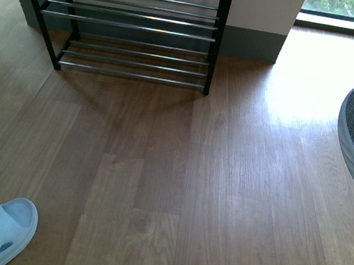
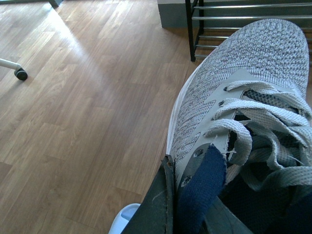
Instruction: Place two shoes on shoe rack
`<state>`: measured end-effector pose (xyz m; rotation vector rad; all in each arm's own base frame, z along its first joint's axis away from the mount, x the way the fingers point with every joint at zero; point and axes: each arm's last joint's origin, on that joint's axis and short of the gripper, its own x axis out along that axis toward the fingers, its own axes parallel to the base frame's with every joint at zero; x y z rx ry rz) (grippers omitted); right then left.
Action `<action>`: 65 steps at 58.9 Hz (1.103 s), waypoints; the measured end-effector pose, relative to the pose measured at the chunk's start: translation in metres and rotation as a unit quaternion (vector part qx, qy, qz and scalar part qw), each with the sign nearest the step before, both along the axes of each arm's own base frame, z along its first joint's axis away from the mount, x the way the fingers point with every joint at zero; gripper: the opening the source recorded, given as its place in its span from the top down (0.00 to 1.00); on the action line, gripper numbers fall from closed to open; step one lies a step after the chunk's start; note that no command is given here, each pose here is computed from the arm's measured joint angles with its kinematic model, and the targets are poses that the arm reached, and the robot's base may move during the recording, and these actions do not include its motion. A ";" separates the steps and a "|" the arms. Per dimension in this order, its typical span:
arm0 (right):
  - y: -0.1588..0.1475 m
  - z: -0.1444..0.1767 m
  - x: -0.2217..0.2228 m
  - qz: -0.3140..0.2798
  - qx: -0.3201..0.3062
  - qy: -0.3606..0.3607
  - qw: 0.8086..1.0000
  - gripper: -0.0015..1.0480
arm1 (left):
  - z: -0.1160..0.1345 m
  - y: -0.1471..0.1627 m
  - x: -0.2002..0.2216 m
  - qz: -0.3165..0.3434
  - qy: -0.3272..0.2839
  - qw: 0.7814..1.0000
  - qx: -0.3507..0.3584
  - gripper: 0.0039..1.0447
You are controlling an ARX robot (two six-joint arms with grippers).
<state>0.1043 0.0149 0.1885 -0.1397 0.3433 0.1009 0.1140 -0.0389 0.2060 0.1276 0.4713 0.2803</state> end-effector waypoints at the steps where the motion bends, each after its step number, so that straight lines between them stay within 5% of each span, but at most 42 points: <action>1: 0.000 0.000 0.000 0.000 0.000 0.000 1.000 0.99 | 0.000 0.000 0.000 0.000 0.000 1.000 0.000 0.99; 65: 0.000 0.000 0.000 -0.005 -0.002 0.000 1.000 0.99 | 0.000 0.000 0.000 -0.004 0.001 1.000 -0.002 0.99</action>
